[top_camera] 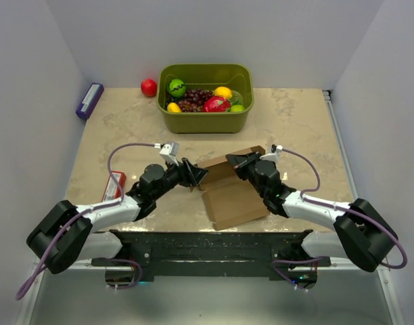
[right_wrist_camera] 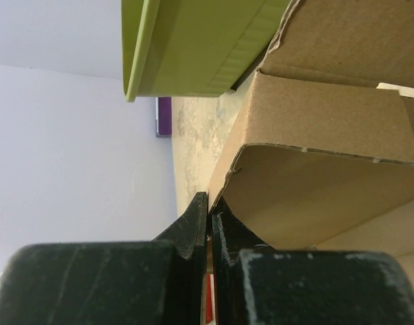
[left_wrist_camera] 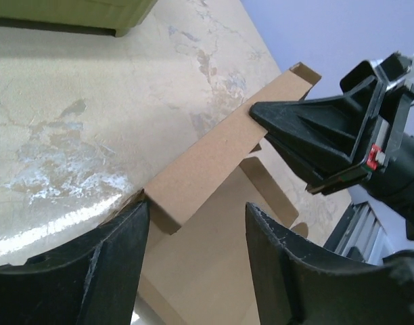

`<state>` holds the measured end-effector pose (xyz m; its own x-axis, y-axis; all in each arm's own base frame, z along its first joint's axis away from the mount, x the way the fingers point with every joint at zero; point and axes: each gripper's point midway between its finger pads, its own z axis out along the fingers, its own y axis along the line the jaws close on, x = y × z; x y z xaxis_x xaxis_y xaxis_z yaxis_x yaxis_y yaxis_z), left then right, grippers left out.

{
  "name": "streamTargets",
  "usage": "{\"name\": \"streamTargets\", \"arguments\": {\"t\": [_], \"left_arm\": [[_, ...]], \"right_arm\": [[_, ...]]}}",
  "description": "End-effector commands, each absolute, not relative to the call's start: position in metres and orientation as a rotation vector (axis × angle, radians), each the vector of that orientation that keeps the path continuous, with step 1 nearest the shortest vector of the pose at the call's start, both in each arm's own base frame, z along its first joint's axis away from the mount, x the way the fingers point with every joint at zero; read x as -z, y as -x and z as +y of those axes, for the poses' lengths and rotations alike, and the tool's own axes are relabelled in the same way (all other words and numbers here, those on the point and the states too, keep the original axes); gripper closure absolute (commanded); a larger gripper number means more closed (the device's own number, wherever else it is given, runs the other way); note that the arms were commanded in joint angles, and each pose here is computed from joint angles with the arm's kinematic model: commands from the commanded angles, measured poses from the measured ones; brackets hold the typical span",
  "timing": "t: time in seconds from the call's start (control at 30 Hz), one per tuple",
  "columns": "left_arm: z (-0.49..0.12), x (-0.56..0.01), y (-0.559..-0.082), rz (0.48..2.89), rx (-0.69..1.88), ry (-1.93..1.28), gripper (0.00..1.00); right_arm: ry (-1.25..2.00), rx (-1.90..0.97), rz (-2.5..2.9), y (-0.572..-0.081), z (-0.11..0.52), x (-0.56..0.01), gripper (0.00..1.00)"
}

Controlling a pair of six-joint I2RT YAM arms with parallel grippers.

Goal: Fold the paper box

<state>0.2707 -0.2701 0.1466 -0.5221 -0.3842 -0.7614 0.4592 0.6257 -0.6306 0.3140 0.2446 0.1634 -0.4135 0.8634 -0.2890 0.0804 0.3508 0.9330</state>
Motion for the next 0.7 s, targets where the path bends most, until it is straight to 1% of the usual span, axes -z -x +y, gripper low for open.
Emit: {"name": "streamTargets", "arguments": {"t": [0.0,0.07,0.1,0.17,0.2,0.47,0.5,0.57,0.6,0.67], "left_arm": [[-0.267,-0.136,-0.257,1.815,0.969,-0.268,0.41],[-0.264,-0.128,-0.254,1.828,0.930,-0.309,0.44],[-0.260,-0.122,-0.253,1.842,0.907,-0.312,0.51],[-0.256,-0.115,-0.251,1.851,0.874,-0.337,0.57],[-0.255,-0.110,-0.249,1.861,0.863,-0.342,0.62],[-0.246,-0.076,-0.253,1.936,0.715,-0.397,0.70],[-0.247,-0.075,-0.253,1.938,0.706,-0.405,0.73],[-0.243,-0.068,-0.259,1.955,0.651,-0.382,0.75],[-0.242,-0.065,-0.261,1.965,0.631,-0.368,0.81],[-0.237,-0.059,-0.265,1.983,0.575,-0.338,0.83]], "right_arm": [[-0.832,-1.089,1.763,-0.312,0.236,-0.157,1.00],[-0.832,-1.085,1.767,-0.311,0.236,-0.156,1.00],[-0.836,-1.083,1.767,-0.312,0.235,-0.155,1.00],[-0.835,-1.082,1.770,-0.312,0.236,-0.154,1.00],[-0.838,-1.083,1.769,-0.312,0.236,-0.154,1.00],[-0.832,-1.088,1.775,-0.313,0.239,-0.152,1.00],[-0.835,-1.087,1.775,-0.313,0.238,-0.151,1.00],[-0.838,-1.090,1.768,-0.313,0.237,-0.152,1.00],[-0.835,-1.091,1.771,-0.313,0.238,-0.152,1.00],[-0.829,-1.095,1.769,-0.313,0.239,-0.153,1.00]]}}
